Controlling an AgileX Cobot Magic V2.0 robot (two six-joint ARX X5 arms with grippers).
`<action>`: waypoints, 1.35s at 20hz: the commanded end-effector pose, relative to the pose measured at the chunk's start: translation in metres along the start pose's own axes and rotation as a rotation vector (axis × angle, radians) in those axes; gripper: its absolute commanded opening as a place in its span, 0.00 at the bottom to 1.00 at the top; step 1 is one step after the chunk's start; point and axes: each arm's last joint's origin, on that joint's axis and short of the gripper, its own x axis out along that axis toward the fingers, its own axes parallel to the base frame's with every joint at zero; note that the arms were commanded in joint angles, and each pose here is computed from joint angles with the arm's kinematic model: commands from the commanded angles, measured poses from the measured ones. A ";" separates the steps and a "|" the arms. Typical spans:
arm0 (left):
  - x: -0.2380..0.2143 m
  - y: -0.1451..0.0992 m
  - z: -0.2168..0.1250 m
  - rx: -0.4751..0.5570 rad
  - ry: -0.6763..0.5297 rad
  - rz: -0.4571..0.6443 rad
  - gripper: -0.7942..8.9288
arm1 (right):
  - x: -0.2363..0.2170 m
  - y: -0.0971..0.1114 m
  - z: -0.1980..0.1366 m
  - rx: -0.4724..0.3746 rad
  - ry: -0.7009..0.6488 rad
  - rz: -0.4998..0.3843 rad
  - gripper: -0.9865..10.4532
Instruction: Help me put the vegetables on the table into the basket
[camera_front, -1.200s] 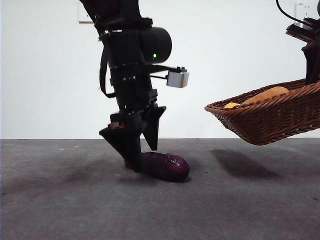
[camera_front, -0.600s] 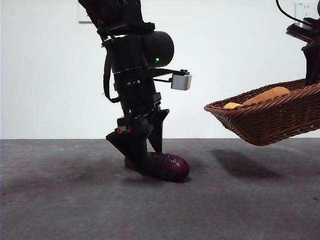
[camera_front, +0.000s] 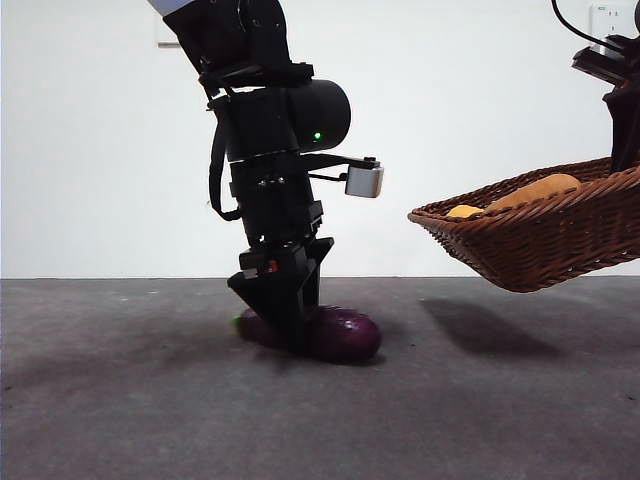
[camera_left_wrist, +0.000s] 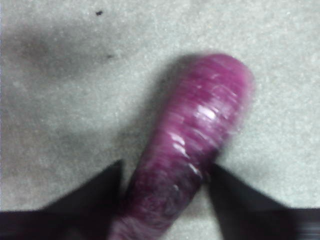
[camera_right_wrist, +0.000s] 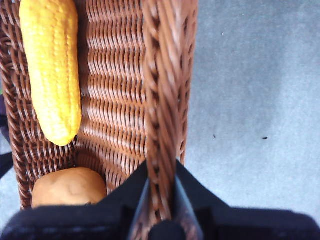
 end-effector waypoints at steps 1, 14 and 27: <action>0.004 -0.002 0.000 -0.023 0.003 -0.015 0.08 | -0.003 0.003 0.000 -0.017 -0.013 0.014 0.07; -0.142 0.054 0.014 -1.125 -0.127 0.187 0.08 | 0.000 0.009 -0.004 0.046 0.036 0.017 0.07; -0.161 0.045 0.031 -1.229 -0.371 -0.309 0.08 | 0.031 0.098 -0.014 -0.163 0.137 0.279 0.07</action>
